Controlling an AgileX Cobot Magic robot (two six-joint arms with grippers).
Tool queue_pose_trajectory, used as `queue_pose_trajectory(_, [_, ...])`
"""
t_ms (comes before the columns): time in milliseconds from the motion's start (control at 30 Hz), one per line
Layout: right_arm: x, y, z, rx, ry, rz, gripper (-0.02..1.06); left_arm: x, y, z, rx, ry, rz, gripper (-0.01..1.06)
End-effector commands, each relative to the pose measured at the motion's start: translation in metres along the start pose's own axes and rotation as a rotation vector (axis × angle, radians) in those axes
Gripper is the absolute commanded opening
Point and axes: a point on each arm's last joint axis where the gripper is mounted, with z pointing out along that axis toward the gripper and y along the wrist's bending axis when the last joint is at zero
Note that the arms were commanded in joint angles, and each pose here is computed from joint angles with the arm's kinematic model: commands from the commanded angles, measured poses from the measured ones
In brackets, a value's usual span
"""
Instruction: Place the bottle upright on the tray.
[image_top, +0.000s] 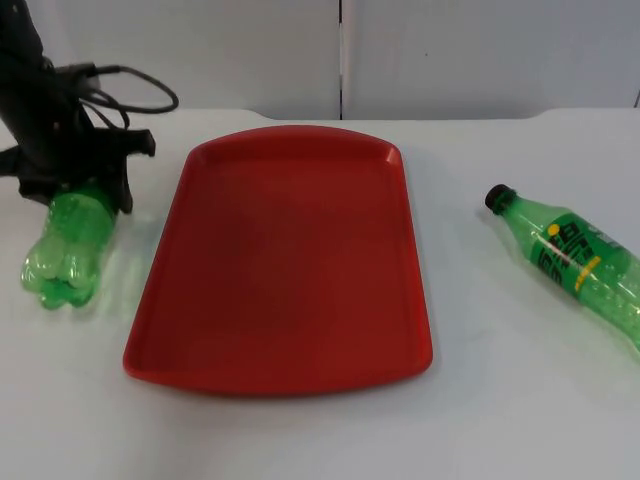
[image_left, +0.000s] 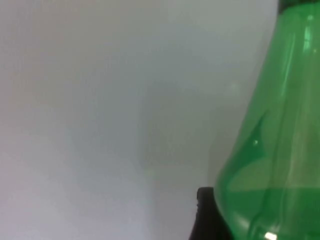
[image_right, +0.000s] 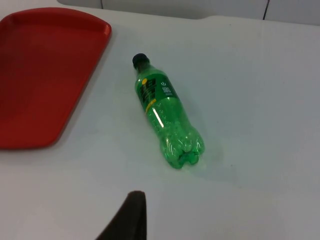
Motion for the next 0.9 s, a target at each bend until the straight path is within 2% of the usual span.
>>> queue_pose_trajectory(0, [0.0, 0.0, 0.0, 0.0, -0.011, -0.008, 1.05, -0.007, -0.007, -0.03, 0.019, -0.061, -0.001, 0.0])
queue_pose_trajectory(100, [0.0, 0.0, 0.0, 0.0, -0.011, -0.008, 1.05, -0.013, -0.012, -0.053, 0.051, -0.126, 0.005, 0.0])
queue_pose_trajectory(200, [0.0, 0.0, 0.0, 0.0, -0.011, -0.008, 1.05, -0.023, -0.023, -0.098, 0.123, -0.27, 0.005, 0.0])
queue_pose_trajectory(233, [0.0, 0.0, 0.0, 0.0, -0.011, -0.008, 1.05, -0.023, -0.023, -0.098, 0.123, -0.27, 0.005, 0.0])
queue_pose_trajectory(333, [0.0, 0.0, 0.0, 0.0, -0.011, -0.008, 1.05, -0.03, -0.034, -0.15, 0.193, -0.449, 0.035, 0.0])
queue_pose_trajectory(367, [0.0, 0.0, 0.0, 0.0, -0.011, -0.008, 1.05, -0.03, -0.034, -0.15, 0.193, -0.449, 0.035, 0.0])
queue_pose_trajectory(433, [0.0, 0.0, 0.0, 0.0, -0.011, -0.008, 1.05, -0.031, -0.04, -0.185, 0.237, -0.57, 0.052, 0.0])
queue_pose_trajectory(533, [0.0, 0.0, 0.0, 0.0, -0.011, -0.008, 1.05, -0.03, -0.048, -0.213, 0.271, -0.672, 0.091, 0.0])
queue_pose_trajectory(567, [0.0, 0.0, 0.0, 0.0, -0.011, -0.008, 1.05, -0.03, -0.048, -0.213, 0.271, -0.672, 0.091, 0.0])
queue_pose_trajectory(733, [0.0, 0.0, 0.0, 0.0, -0.011, -0.008, 1.05, -0.017, -0.072, -0.23, 0.295, -0.85, 0.153, 0.0])
queue_pose_trajectory(767, [0.0, 0.0, 0.0, 0.0, -0.011, -0.008, 1.05, -0.017, -0.072, -0.23, 0.295, -0.85, 0.153, 0.0])
queue_pose_trajectory(867, [0.0, 0.0, 0.0, 0.0, -0.011, -0.008, 1.05, -0.003, -0.083, -0.225, 0.256, -0.958, 0.156, 0.0])
